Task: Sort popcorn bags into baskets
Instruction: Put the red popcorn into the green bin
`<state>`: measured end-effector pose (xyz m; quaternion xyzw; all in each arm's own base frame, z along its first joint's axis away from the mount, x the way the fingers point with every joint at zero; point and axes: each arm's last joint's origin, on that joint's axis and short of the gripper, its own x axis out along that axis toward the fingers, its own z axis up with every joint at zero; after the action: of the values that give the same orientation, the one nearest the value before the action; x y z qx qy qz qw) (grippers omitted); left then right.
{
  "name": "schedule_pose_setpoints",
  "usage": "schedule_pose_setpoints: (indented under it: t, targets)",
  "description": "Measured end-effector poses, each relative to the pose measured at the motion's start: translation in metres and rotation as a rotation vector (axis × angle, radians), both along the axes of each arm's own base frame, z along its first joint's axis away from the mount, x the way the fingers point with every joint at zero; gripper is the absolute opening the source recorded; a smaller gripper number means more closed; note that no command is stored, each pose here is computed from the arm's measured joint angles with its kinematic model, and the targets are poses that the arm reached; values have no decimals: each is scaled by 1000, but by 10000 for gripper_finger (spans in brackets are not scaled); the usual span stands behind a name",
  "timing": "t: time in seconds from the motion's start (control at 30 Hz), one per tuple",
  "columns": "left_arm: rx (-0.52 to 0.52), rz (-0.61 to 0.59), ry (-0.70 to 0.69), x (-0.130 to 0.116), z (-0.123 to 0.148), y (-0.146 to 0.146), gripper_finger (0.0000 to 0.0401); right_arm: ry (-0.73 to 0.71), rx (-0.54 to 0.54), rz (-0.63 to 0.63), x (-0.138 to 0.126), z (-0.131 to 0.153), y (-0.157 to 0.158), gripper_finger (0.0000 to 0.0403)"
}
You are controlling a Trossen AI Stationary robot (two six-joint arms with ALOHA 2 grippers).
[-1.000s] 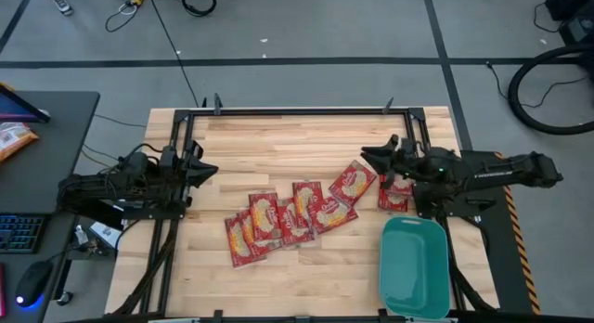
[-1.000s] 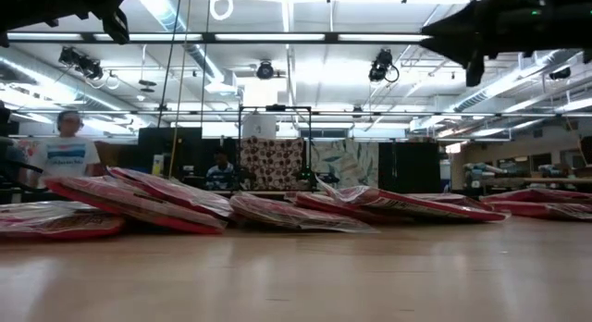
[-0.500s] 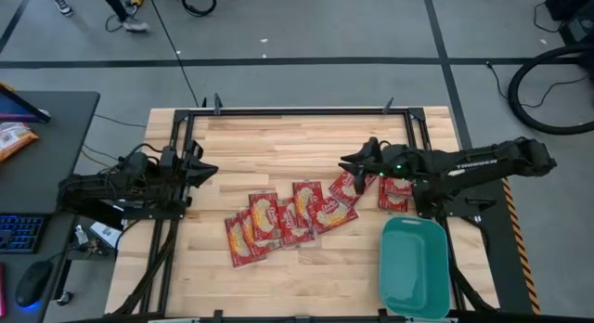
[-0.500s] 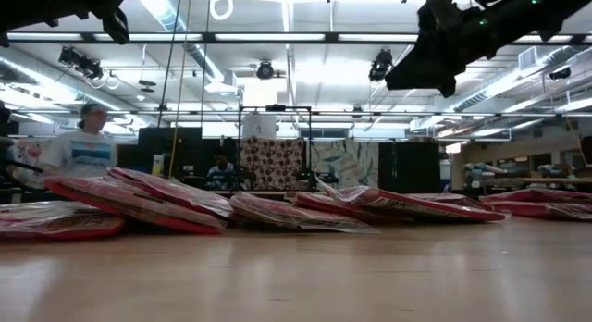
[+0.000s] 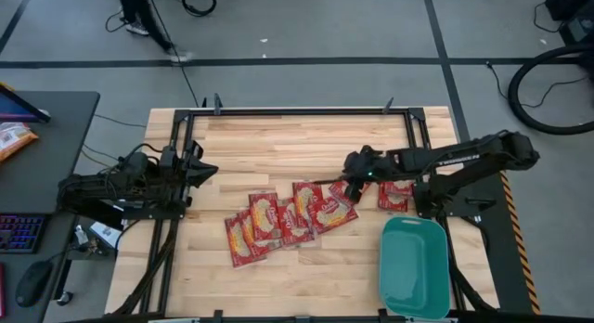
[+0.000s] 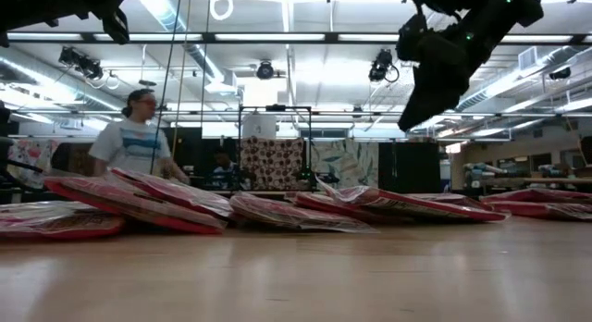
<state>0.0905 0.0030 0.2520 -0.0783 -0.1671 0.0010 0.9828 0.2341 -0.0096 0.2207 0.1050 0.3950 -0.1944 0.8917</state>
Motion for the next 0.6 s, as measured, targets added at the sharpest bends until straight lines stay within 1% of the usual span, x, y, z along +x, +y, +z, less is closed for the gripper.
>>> schedule_pose_setpoints:
  t: [0.17, 0.27, 0.43, 0.6]
  targets:
    - [0, 0, 1, 0, 0, 0, 27, 92, 58, 64, 13, -12, 11, 110]
    - [0, 0, 0, 0, 0, 0, 27, 125, 68, 116, 24, -18, 22, 110]
    - [0, 0, 0, 0, 0, 0, 27, 169, 47, 205, 42, -26, 48, 110]
    - [0, 0, 0, 0, 0, 0, 27, 204, -30, 291, 57, -34, 80, 110]
